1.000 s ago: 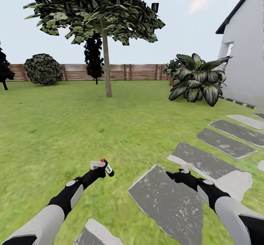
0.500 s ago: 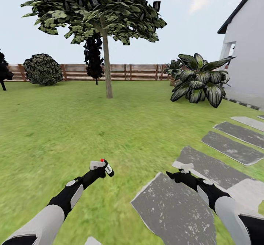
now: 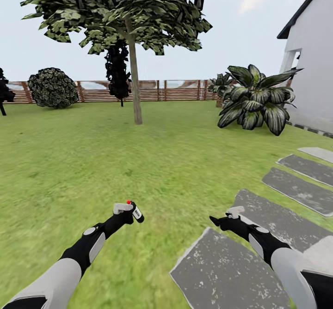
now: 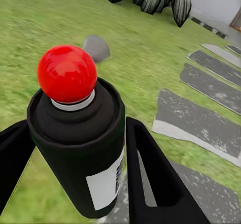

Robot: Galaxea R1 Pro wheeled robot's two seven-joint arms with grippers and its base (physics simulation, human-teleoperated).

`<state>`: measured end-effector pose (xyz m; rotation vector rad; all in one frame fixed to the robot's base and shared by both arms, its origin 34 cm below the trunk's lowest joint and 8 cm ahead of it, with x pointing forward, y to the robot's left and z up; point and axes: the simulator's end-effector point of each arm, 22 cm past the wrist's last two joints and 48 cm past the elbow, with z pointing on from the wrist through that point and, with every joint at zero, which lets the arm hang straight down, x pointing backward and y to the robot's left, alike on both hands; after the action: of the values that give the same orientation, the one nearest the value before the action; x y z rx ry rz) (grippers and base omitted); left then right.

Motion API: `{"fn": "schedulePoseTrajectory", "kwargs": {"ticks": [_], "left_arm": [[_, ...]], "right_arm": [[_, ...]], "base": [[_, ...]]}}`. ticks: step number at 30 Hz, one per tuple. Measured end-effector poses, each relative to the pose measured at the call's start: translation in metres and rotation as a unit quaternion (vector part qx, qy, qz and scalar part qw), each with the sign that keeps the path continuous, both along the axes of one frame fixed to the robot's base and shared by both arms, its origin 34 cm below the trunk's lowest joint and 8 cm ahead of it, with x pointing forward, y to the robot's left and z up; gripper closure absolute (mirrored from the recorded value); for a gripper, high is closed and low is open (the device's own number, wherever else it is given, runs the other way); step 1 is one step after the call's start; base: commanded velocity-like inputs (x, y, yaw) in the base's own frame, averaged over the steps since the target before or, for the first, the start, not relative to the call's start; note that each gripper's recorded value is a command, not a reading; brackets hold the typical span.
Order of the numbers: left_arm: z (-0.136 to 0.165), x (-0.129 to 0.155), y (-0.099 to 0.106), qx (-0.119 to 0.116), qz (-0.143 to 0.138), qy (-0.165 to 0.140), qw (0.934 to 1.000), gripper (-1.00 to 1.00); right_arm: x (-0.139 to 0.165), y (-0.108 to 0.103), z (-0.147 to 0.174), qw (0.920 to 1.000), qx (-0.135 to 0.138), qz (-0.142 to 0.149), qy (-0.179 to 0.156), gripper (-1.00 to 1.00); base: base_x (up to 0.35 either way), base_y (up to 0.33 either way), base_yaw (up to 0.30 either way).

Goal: In the garden, pick up the pesticide atomizer on the floor and spray pesticide onto both trees until each tree trunk is fully covered.

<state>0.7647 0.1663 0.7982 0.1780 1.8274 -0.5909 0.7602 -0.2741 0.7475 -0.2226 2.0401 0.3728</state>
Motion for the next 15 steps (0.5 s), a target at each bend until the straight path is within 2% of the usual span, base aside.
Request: {"fn": "schedulePoseTrajectory", "kwargs": {"ticks": [6, 11, 15], "left_arm": [[-0.002, -0.001, -0.001, -0.001, 0.0, 0.003, 1.0, 1.0], [-0.005, -0.003, -0.004, -0.003, -0.001, 0.007, 1.0, 1.0], [-0.006, -0.003, -0.005, -0.003, 0.0, 0.008, 1.0, 1.0]], "right_arm": [[-0.002, 0.001, -0.003, 1.0, 0.0, 0.0, 0.004, -1.0], [-0.005, 0.011, -0.009, 0.9999, 0.006, 0.001, 0.012, -1.0], [-0.006, 0.018, -0.021, 0.9995, -0.003, -0.022, 0.023, -1.0]], "base": [[0.35, 0.111, 0.0], [0.35, 0.111, 0.0], [0.35, 0.111, 0.0]]}}
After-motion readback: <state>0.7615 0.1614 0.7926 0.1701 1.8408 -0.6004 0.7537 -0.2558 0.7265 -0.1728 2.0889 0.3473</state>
